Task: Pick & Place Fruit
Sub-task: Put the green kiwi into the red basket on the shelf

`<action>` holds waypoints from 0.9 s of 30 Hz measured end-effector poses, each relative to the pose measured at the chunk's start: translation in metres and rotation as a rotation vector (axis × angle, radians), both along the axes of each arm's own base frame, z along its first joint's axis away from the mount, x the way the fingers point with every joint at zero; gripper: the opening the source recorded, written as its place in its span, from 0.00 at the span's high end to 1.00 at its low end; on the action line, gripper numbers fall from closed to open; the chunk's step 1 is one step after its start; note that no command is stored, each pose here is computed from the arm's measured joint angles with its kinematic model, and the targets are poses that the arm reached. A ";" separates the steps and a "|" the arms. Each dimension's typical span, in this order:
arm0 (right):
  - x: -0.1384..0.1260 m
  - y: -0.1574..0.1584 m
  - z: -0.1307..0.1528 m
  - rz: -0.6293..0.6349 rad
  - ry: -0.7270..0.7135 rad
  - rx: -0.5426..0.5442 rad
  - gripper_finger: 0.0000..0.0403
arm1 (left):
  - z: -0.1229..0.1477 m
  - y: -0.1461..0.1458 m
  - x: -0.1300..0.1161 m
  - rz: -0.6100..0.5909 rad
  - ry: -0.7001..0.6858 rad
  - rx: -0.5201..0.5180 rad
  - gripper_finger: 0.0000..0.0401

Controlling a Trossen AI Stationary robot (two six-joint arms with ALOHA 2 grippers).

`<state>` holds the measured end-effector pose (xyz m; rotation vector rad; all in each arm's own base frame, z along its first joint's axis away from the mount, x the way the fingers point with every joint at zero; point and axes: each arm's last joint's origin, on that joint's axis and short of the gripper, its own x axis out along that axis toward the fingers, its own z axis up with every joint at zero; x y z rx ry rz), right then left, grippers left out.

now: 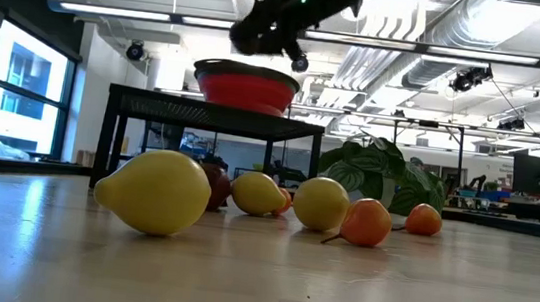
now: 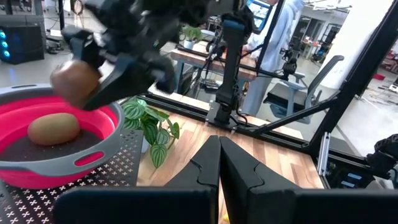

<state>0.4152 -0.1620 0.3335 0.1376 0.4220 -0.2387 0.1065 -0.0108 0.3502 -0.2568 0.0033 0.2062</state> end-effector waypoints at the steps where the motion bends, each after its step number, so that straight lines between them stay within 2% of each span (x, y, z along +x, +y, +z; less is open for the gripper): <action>1: 0.001 -0.003 -0.004 -0.011 0.011 -0.002 0.40 | 0.000 0.000 0.000 0.000 0.000 0.000 1.00; 9: 0.003 -0.025 -0.026 -0.061 0.077 -0.019 0.40 | 0.000 0.000 0.000 0.000 0.001 0.000 1.00; 21: 0.003 -0.028 -0.029 -0.029 0.107 -0.097 0.38 | -0.001 0.000 0.000 -0.003 0.008 0.002 1.00; 27: 0.003 -0.028 -0.029 -0.021 0.113 -0.102 0.36 | -0.001 0.000 0.000 -0.002 0.008 0.002 1.00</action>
